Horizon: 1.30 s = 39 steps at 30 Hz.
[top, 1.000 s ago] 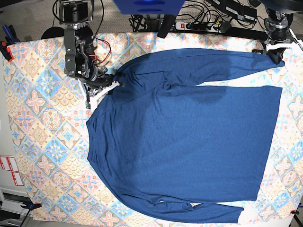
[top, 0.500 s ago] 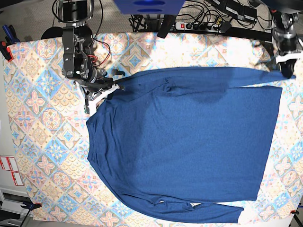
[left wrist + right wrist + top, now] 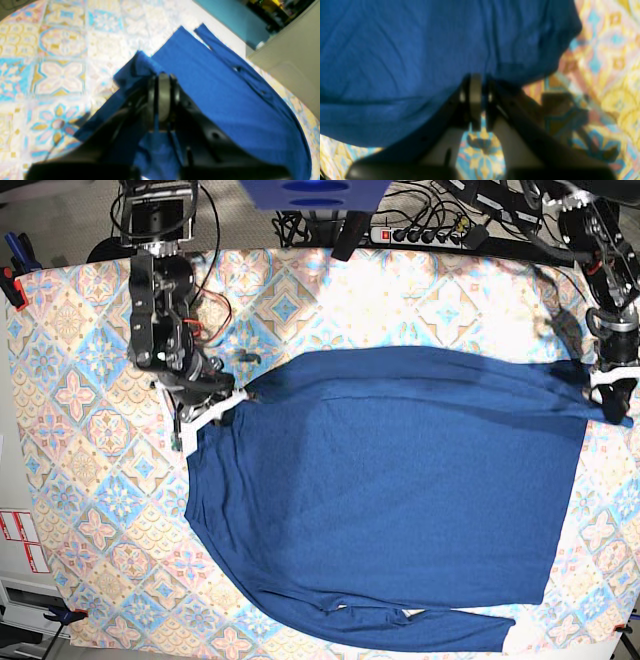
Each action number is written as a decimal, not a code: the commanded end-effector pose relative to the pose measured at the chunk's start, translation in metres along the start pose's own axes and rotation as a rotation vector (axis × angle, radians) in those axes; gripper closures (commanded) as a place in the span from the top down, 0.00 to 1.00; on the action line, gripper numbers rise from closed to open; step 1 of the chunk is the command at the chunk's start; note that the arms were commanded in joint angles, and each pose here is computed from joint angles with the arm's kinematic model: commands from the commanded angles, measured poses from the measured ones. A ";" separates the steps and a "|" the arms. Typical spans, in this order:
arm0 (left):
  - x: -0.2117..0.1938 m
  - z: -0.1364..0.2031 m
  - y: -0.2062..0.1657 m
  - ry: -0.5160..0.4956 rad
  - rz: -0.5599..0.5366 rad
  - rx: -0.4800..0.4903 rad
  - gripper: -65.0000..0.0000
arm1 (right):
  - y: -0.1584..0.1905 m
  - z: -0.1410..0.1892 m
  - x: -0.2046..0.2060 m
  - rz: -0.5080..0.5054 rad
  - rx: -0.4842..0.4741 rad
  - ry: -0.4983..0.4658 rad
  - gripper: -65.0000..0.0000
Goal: Fold the T-shirt properly
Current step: 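Lower the left gripper onto the sleeve shoulder and pinch the fabric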
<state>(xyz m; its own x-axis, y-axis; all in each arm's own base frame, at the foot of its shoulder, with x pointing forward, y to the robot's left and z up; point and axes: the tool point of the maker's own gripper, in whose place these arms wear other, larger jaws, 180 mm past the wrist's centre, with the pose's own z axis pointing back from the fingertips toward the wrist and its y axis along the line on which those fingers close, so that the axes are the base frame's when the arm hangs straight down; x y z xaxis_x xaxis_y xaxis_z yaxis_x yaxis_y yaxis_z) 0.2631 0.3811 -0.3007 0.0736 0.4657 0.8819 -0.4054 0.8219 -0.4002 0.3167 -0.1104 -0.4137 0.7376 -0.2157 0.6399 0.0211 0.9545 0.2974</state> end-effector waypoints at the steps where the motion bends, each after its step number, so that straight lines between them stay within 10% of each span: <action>1: 0.006 -0.005 0.009 -0.018 -0.013 0.021 0.00 | 0.004 0.002 0.017 0.011 0.012 -0.048 0.04; 21: -0.041 -0.022 0.050 0.090 0.047 0.138 0.00 | 0.003 0.004 0.015 0.012 0.011 -0.048 0.05; 30: -0.057 -0.010 0.067 0.137 0.042 0.176 0.57 | 0.005 0.004 0.007 0.015 0.014 -0.031 0.05; 39: -0.071 0.002 0.075 0.178 0.033 0.191 0.64 | 0.005 0.004 0.005 0.015 0.015 -0.026 0.05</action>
<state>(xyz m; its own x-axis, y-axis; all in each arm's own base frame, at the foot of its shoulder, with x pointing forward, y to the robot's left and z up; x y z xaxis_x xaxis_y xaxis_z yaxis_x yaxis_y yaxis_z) 0.2210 0.4022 -0.4071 0.2343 0.5822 0.7785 -0.5919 0.7207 -0.3609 0.3065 -0.1075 -0.4198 0.7539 -0.2050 0.6242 0.0166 0.9557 0.2938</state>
